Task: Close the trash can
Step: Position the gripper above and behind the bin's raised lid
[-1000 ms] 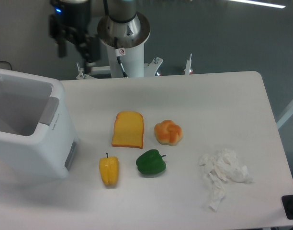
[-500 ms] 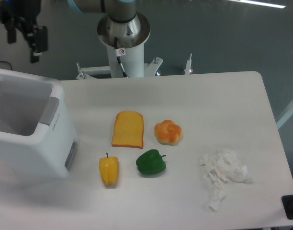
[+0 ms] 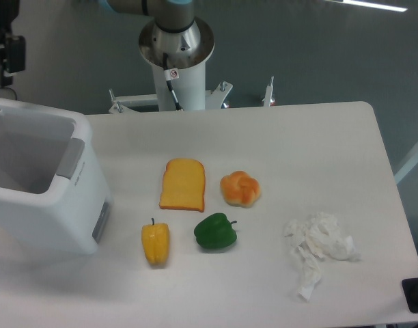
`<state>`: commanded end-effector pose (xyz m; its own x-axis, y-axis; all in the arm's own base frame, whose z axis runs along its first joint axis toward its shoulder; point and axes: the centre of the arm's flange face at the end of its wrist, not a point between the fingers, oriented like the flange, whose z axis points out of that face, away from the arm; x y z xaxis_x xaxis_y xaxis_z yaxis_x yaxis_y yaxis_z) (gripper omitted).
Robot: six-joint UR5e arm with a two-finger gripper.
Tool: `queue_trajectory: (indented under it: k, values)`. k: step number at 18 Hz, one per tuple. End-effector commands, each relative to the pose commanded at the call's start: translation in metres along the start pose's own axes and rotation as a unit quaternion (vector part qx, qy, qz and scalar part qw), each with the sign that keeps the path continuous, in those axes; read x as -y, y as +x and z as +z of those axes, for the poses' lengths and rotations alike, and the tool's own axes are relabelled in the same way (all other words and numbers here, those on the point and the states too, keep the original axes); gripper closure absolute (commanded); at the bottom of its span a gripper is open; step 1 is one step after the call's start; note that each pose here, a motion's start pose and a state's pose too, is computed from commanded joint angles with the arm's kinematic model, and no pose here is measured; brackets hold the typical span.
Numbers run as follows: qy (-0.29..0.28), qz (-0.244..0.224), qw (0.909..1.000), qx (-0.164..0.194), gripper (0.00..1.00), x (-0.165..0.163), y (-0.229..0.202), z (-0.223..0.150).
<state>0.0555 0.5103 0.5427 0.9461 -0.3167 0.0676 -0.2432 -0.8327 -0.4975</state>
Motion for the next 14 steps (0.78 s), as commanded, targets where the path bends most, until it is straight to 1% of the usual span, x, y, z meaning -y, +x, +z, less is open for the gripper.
queue_trajectory:
  k: [3, 8, 10, 13, 14]
  values:
    - [0.005, -0.010, 0.9999, 0.001, 0.00, 0.010, -0.003, -0.001]
    - [0.009, -0.013, 0.9998, 0.006, 0.00, 0.010, -0.002, -0.008]
    - [0.022, -0.031, 0.9992, 0.011, 0.00, 0.015, -0.003, -0.013]
    - [0.049, -0.068, 0.9962, 0.025, 0.00, 0.032, -0.011, -0.024]
    - [0.055, -0.071, 0.9955, 0.028, 0.00, 0.035, -0.011, -0.030]
